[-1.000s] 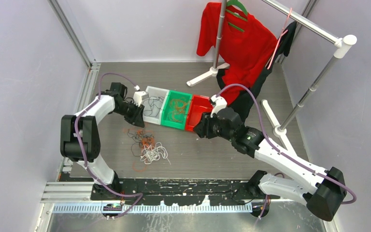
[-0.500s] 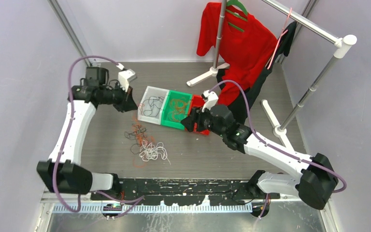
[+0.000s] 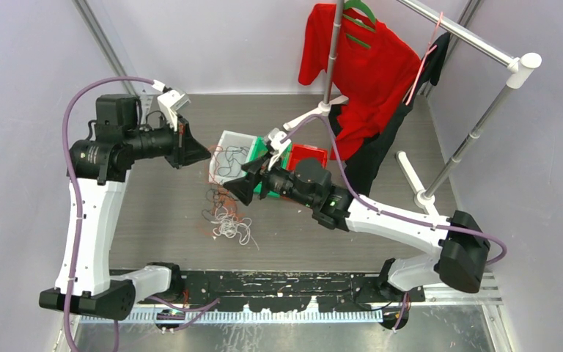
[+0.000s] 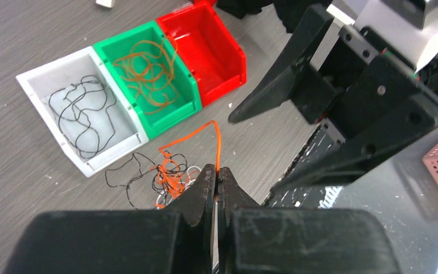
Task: Untangle the cables
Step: Untie the cable.
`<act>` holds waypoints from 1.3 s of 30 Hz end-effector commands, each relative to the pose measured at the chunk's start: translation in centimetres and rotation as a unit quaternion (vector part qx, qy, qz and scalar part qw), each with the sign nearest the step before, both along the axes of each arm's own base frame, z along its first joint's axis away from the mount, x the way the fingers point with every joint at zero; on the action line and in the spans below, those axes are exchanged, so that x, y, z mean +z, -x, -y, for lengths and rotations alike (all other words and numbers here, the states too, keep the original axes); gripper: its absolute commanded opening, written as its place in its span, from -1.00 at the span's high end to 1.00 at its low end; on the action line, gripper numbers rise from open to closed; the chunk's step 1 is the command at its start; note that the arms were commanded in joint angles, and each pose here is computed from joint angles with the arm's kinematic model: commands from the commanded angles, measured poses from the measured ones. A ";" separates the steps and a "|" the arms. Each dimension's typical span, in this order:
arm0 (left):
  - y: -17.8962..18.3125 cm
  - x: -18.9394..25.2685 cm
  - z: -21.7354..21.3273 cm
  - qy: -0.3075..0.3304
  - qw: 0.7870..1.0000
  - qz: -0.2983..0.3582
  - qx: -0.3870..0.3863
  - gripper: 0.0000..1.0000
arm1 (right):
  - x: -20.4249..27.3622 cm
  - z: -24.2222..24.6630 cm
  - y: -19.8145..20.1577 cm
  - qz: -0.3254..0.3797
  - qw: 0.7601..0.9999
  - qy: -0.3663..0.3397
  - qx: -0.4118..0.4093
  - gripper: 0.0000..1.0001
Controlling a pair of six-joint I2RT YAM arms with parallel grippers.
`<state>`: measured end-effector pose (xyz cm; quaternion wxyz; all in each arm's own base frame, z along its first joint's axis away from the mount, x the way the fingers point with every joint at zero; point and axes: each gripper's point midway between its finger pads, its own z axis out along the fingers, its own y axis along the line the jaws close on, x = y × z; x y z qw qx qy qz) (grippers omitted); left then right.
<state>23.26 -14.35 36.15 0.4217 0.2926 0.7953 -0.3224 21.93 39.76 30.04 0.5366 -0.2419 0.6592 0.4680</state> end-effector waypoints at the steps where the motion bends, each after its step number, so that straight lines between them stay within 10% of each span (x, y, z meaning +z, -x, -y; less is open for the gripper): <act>1: 1.3 3.6 1.2 0.038 0.999 0.018 -0.012 1.00 | 5.6 -2.1 1.3 0.074 0.995 -0.052 0.029 -0.63; 20: 2.6 9.7 2.4 0.076 0.994 0.071 -0.034 1.00 | 0.4 -6.8 -0.8 0.027 0.997 -0.065 0.015 0.11; 39: -0.1 23.4 1.7 0.147 0.951 0.270 0.033 1.00 | -10.9 -6.1 -0.2 -0.024 0.999 0.008 -0.026 -0.21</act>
